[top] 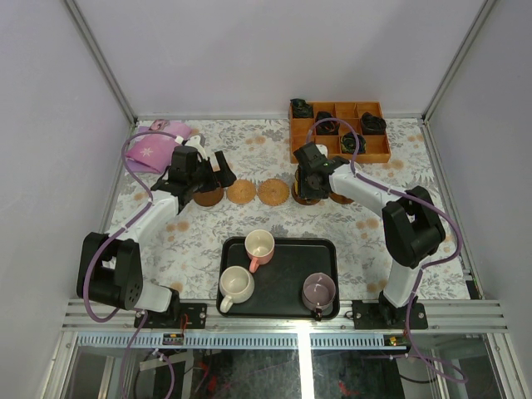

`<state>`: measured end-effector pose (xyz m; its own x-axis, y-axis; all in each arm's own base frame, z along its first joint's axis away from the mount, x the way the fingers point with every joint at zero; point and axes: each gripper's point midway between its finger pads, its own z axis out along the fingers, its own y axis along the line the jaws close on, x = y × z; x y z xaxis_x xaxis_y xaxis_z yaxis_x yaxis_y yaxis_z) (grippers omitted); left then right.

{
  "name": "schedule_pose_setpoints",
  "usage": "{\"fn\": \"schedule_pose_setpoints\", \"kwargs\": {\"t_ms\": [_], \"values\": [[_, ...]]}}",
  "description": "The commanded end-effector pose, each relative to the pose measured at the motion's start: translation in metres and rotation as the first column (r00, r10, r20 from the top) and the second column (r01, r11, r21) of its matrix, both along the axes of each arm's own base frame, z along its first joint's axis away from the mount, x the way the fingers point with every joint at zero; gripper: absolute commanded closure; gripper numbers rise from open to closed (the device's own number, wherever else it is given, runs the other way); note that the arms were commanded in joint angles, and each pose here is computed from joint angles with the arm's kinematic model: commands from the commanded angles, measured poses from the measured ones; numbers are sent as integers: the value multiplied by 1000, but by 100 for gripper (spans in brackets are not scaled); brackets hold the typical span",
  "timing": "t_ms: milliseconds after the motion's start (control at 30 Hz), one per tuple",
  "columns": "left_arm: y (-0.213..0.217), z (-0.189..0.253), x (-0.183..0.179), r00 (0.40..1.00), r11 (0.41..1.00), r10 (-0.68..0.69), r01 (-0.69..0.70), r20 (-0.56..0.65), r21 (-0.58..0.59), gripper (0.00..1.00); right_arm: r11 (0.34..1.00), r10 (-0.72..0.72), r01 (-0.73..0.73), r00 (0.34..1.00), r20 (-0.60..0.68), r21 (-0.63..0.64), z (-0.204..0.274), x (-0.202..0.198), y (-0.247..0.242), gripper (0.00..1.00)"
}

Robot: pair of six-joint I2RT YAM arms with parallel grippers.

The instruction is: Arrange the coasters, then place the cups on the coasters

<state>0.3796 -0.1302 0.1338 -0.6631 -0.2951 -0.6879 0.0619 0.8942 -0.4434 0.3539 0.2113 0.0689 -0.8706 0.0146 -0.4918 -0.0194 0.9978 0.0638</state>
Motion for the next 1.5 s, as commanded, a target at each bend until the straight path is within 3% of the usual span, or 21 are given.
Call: {"fn": "schedule_pose_setpoints", "kwargs": {"t_ms": [0,133,733,1067,1300,1467], "values": [[0,11,8,998,1000,-4,3,58,13,0,999,-33,32,996,88,14,34,12,-3,44],[-1,12,8,998,1000,-4,3,57,11,0,999,-35,34,996,88,16,36,9,-5,38],[-7,25,-2,991,996,-89,87,99,24,0,994,31,-44,991,130,99,73,-28,-11,33],[-22,17,-51,977,976,-208,204,53,79,0,978,148,-163,982,116,133,67,-85,-7,27],[-43,24,-90,947,948,-316,312,54,70,0,954,250,-271,955,159,126,82,-107,22,24],[-54,28,-121,927,926,-374,372,32,62,0,956,229,-254,959,170,146,87,-110,23,24]]}}
